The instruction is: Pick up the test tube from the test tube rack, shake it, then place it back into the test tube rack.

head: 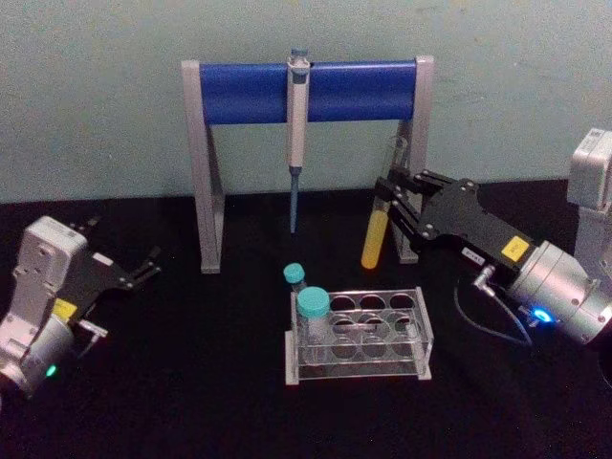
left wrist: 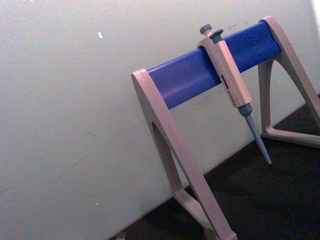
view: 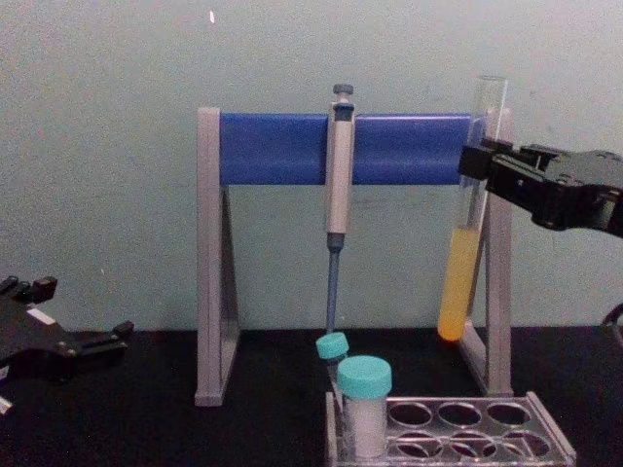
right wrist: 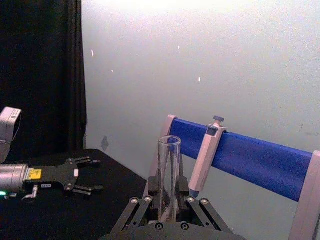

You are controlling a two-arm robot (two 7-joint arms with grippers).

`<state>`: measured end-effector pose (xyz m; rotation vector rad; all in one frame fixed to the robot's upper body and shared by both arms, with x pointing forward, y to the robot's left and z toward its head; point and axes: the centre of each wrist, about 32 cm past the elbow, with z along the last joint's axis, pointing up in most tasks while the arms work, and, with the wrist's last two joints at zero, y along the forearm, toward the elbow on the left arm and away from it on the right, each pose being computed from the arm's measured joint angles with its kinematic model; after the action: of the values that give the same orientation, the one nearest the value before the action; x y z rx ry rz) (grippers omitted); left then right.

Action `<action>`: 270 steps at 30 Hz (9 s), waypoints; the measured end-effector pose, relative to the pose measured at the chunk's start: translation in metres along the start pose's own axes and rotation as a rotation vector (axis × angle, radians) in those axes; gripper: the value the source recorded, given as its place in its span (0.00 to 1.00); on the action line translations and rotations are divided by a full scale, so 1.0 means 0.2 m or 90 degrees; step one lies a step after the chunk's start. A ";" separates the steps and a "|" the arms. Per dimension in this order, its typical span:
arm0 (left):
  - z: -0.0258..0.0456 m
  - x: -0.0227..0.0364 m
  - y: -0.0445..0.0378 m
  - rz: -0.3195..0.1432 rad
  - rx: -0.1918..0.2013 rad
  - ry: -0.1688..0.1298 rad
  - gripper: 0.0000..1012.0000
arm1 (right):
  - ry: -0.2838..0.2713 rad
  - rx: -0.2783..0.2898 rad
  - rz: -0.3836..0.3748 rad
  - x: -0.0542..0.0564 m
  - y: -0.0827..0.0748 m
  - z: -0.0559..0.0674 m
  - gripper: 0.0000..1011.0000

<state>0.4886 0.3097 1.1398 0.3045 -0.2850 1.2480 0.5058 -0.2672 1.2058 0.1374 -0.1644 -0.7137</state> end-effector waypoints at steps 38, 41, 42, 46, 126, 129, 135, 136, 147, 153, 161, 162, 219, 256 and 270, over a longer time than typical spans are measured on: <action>0.000 0.000 0.000 0.000 0.000 0.000 0.99 | 0.025 -0.004 0.035 -0.04 -0.04 -0.01 0.23; 0.000 0.000 0.000 0.000 0.000 0.000 0.99 | 0.033 -0.007 0.046 -0.05 -0.05 -0.02 0.23; 0.000 0.000 0.000 0.000 0.000 0.000 0.99 | 0.034 -0.008 0.049 -0.06 -0.05 -0.02 0.23; 0.000 0.000 0.000 0.000 0.000 0.000 0.99 | 0.044 -0.012 0.058 -0.07 -0.06 -0.03 0.23; 0.000 0.000 0.000 0.000 0.000 0.000 0.99 | 0.087 -0.097 0.062 -0.11 -0.04 -0.23 0.23; 0.000 0.000 0.000 0.000 0.000 0.000 0.99 | 0.087 -0.100 0.061 -0.11 -0.04 -0.24 0.23; 0.000 0.000 0.000 0.000 0.000 0.000 0.99 | 0.088 -0.106 0.061 -0.11 -0.03 -0.25 0.23; 0.000 0.000 0.000 0.000 0.000 0.000 0.99 | 0.088 -0.107 0.061 -0.11 -0.03 -0.25 0.23; 0.000 0.000 0.000 0.000 0.000 0.000 0.99 | 0.095 -0.116 0.060 -0.12 -0.03 -0.28 0.23; 0.000 0.000 0.000 0.000 0.000 0.000 0.99 | 0.100 -0.119 0.058 -0.12 -0.03 -0.29 0.23; 0.000 0.000 0.000 0.000 0.000 0.000 0.99 | 0.102 -0.122 0.055 -0.12 -0.03 -0.30 0.23; 0.000 0.000 0.000 0.000 0.000 0.000 0.99 | 0.102 -0.122 0.054 -0.12 -0.03 -0.30 0.23; 0.000 0.000 0.000 0.000 0.000 0.000 0.99 | 0.099 -0.125 0.051 -0.12 -0.03 -0.30 0.99; 0.000 0.000 0.000 0.000 0.000 0.000 0.99 | -0.068 -0.118 -0.303 -0.20 -0.19 -0.25 0.99; 0.000 0.000 0.000 0.000 0.000 0.000 0.99 | -0.017 -0.204 -0.348 -0.22 -0.23 -0.40 0.99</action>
<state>0.4886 0.3097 1.1398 0.3045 -0.2850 1.2480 0.4584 -0.2671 1.1148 -0.1411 -0.0333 -1.2761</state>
